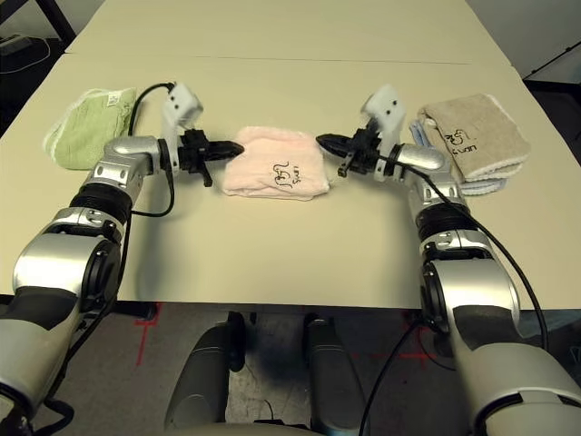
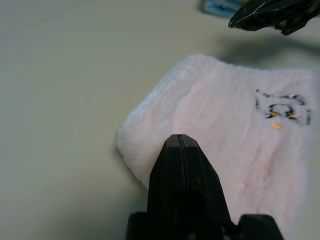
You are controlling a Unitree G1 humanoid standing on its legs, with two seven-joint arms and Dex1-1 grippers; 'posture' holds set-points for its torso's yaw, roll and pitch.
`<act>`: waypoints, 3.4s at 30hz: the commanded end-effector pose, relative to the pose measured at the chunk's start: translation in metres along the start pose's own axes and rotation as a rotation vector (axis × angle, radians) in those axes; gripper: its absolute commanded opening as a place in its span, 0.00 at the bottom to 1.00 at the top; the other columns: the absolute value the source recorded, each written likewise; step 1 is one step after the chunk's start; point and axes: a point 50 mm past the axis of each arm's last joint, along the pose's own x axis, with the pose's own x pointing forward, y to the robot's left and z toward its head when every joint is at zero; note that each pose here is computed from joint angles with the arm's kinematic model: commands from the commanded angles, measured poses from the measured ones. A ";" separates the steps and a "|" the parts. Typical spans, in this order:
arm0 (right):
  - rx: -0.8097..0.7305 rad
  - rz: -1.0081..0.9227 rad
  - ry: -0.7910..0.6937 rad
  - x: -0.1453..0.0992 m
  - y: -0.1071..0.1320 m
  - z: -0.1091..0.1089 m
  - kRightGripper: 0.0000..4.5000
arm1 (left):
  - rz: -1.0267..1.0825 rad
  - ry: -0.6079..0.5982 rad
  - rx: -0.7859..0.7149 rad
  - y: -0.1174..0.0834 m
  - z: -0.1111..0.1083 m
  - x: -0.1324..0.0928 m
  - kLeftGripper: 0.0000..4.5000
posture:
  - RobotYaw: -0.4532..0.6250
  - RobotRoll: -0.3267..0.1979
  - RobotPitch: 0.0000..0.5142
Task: Fold the towel and set it aside.
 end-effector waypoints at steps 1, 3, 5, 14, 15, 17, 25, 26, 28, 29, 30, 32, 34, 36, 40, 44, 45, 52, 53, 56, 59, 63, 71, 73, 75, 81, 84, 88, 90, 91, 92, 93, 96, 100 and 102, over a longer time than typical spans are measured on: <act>0.009 0.042 -0.047 -0.008 0.003 0.010 0.00 | -0.084 -0.035 0.009 -0.008 0.005 -0.003 0.09 | 0.47 0.62 0.39; 0.008 0.071 -0.053 -0.011 0.006 0.014 0.00 | -0.098 -0.048 0.030 -0.011 0.009 -0.004 0.23 | 0.47 0.62 0.39; -0.007 0.100 -0.053 -0.014 0.008 0.019 0.11 | -0.099 -0.058 0.058 -0.014 0.013 -0.006 0.40 | 0.47 0.62 0.37; -0.020 0.160 -0.038 -0.014 0.024 0.018 0.84 | -0.111 -0.039 0.074 -0.028 -0.001 -0.014 1.00 | 0.46 0.62 0.35; -0.026 0.166 -0.034 -0.014 0.025 0.018 0.92 | -0.114 -0.039 0.064 -0.029 -0.002 -0.014 1.00 | 0.46 0.62 0.35; -0.033 0.172 -0.026 -0.017 0.027 0.018 0.99 | -0.114 -0.044 0.053 -0.031 -0.003 -0.016 1.00 | 0.46 0.62 0.35; 0.107 0.079 -0.069 -0.022 0.039 0.007 0.99 | -0.089 -0.037 0.033 -0.041 -0.009 -0.018 1.00 | 0.47 0.62 0.34; 0.117 0.069 -0.074 -0.022 0.042 0.006 0.99 | -0.068 -0.046 -0.009 -0.042 -0.011 -0.018 1.00 | 0.47 0.62 0.33; 0.128 0.054 -0.080 -0.022 0.047 0.005 0.99 | -0.026 -0.049 -0.076 -0.042 -0.013 -0.017 1.00 | 0.47 0.62 0.33; 0.131 0.048 -0.081 -0.023 0.048 0.005 0.99 | 0.004 -0.053 -0.122 -0.041 -0.015 -0.017 1.00 | 0.47 0.62 0.33; 0.132 0.045 -0.081 -0.023 0.049 0.005 0.99 | 0.032 -0.056 -0.159 -0.040 -0.017 -0.017 1.00 | 0.47 0.62 0.33; 0.133 0.040 -0.081 -0.023 0.051 0.006 0.99 | 0.076 -0.043 -0.235 -0.039 -0.022 -0.016 1.00 | 0.47 0.62 0.33; 0.133 0.032 -0.082 -0.025 0.051 0.007 0.99 | 0.114 -0.026 -0.295 -0.039 -0.028 -0.016 1.00 | 0.46 0.62 0.34; 0.123 0.029 -0.081 -0.029 0.050 0.008 0.99 | 0.134 -0.018 -0.342 -0.039 -0.033 -0.017 1.00 | 0.46 0.62 0.34; 0.080 0.064 -0.037 -0.039 0.051 0.005 0.99 | 0.111 0.021 -0.284 -0.041 -0.038 -0.020 1.00 | 0.46 0.62 0.34; 0.048 0.073 0.005 -0.050 0.049 0.004 0.99 | 0.044 0.100 -0.176 -0.043 -0.045 -0.022 1.00 | 0.46 0.62 0.35; 0.042 0.074 0.011 -0.051 0.048 0.004 0.99 | 0.032 0.118 -0.168 -0.044 -0.048 -0.023 1.00 | 0.46 0.62 0.35; 0.020 0.073 0.010 -0.051 0.047 0.008 0.99 | 0.055 0.071 -0.480 -0.041 -0.051 -0.015 1.00 | 0.44 0.62 0.35; 0.019 0.073 0.007 -0.051 0.048 0.008 0.99 | 0.056 0.076 -0.507 -0.041 -0.050 -0.015 1.00 | 0.44 0.62 0.35; 0.018 0.073 0.003 -0.049 0.049 0.009 0.99 | 0.070 0.078 -0.613 -0.040 -0.049 -0.015 1.00 | 0.44 0.62 0.35; 0.017 0.072 0.002 -0.049 0.049 0.009 0.99 | 0.091 0.046 -0.770 -0.036 -0.044 -0.017 1.00 | 0.44 0.62 0.35; 0.014 0.068 0.004 -0.049 0.047 0.009 0.99 | 0.047 0.054 -0.917 -0.042 -0.043 -0.019 1.00 | 0.44 0.62 0.36; 0.002 0.061 0.008 -0.048 0.044 0.008 0.99 | -0.060 0.061 -1.125 -0.052 -0.037 -0.010 1.00 | 0.45 0.62 0.34; 0.000 0.060 0.007 -0.048 0.043 0.009 0.99 | -0.056 0.059 -1.132 -0.051 -0.036 -0.006 1.00 | 0.45 0.62 0.34; -0.002 0.059 0.007 -0.047 0.043 0.008 0.99 | -0.047 0.058 -1.133 -0.048 -0.035 -0.002 1.00 | 0.45 0.62 0.34; -0.002 0.057 0.005 -0.048 0.043 0.008 0.99 | -0.034 0.064 -1.107 -0.045 -0.033 0.011 1.00 | 0.44 0.62 0.34; -0.002 0.055 0.005 -0.048 0.043 0.007 0.99 | -0.029 0.081 -1.084 -0.044 -0.035 0.015 1.00 | 0.44 0.62 0.34; -0.005 0.053 0.003 -0.048 0.043 0.008 0.99 | -0.036 0.118 -1.058 -0.044 -0.037 0.017 1.00 | 0.44 0.62 0.34; -0.006 0.053 0.002 -0.048 0.043 0.008 0.99 | -0.039 0.142 -1.043 -0.045 -0.039 0.017 1.00 | 0.44 0.62 0.34; -0.007 0.053 0.001 -0.048 0.044 0.008 0.99 | -0.040 0.149 -1.040 -0.045 -0.039 0.017 1.00 | 0.44 0.62 0.34; -0.007 0.053 0.001 -0.048 0.044 0.008 0.99 | -0.039 0.161 -1.034 -0.045 -0.041 0.017 1.00 | 0.44 0.62 0.34; -0.007 0.053 0.001 -0.048 0.044 0.008 0.99 | -0.037 0.172 -1.028 -0.045 -0.042 0.017 1.00 | 0.44 0.62 0.34; -0.008 0.053 0.000 -0.048 0.044 0.008 0.99 | -0.036 0.181 -1.025 -0.045 -0.044 0.016 1.00 | 0.44 0.62 0.34; -0.007 0.053 0.000 -0.047 0.044 0.008 0.99 | -0.019 0.180 -1.039 -0.044 -0.046 0.017 1.00 | 0.44 0.62 0.33; -0.006 0.053 0.001 -0.047 0.044 0.007 0.99 | -0.013 0.164 -1.056 -0.044 -0.045 0.017 1.00 | 0.44 0.62 0.33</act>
